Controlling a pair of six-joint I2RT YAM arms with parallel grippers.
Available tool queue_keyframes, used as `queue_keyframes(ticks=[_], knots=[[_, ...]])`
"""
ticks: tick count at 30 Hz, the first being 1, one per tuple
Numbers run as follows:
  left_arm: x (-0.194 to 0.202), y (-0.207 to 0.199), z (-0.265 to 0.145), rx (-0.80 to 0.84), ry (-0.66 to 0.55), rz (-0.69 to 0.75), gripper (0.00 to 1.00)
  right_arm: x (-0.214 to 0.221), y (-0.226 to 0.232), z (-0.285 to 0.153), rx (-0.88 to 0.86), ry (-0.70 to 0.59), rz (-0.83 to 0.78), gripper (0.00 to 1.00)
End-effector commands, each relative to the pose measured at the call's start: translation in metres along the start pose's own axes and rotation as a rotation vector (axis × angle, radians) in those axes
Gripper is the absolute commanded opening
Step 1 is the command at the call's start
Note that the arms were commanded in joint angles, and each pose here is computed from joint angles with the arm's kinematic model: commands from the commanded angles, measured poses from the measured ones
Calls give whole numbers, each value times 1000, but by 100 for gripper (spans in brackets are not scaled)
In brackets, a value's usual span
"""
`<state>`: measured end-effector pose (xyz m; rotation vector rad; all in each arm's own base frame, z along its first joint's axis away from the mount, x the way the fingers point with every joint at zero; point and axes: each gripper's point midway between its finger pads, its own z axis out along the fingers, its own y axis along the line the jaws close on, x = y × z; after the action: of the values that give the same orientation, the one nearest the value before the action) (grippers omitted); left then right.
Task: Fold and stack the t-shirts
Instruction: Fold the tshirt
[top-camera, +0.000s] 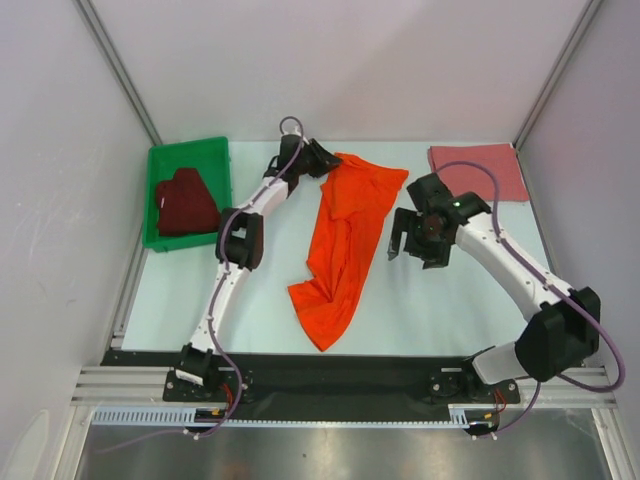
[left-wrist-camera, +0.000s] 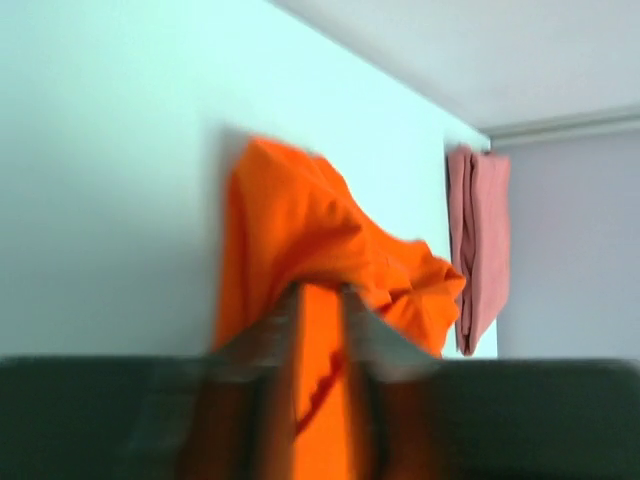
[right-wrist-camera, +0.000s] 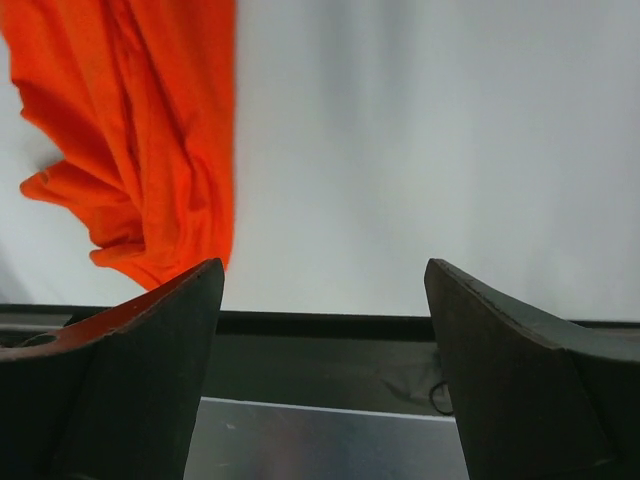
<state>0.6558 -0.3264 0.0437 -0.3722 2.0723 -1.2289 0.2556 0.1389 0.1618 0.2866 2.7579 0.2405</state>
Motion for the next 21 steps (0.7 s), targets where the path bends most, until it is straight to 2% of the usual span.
queue_keyframes(ticks=[1,2,4,5,6,7,8,9,13,14,15,16,17,19,20,21], knots=[[-37,-84,-25,125,-67,88,38,-2,43,8,-146,14,-8,88],[-48,-114,-44,130,-72,107,42,6,52,10,-174,37,-24,89],[-46,-125,-63,99,-44,163,54,19,66,17,-238,76,-39,89],[-54,-150,-89,77,-45,232,56,29,72,20,-264,98,-60,89],[-47,-143,-100,32,-17,249,57,43,74,28,-294,139,-63,89],[-38,-138,-113,-22,26,262,64,51,76,30,-310,158,-71,89],[-52,-168,-144,-27,-15,368,71,62,80,32,-328,177,-92,90],[-41,-149,-155,-96,19,386,73,70,86,33,-361,186,-104,90],[-29,-134,-242,-300,21,530,77,109,85,46,-367,250,-143,90],[-9,-102,-256,-373,72,543,79,113,88,46,-371,248,-139,91],[-11,-121,-284,-359,33,571,79,120,91,45,-373,248,-151,91],[1,-115,-295,-366,64,574,78,128,86,47,-370,254,-142,91],[29,-91,-305,-384,139,557,77,130,91,46,-386,245,-111,91],[54,-104,-325,-275,164,554,76,140,96,42,-435,258,-75,91],[82,-78,-332,-294,233,507,75,149,97,46,-469,272,-54,90],[94,-88,-339,-228,242,503,72,154,102,45,-488,295,4,92]])
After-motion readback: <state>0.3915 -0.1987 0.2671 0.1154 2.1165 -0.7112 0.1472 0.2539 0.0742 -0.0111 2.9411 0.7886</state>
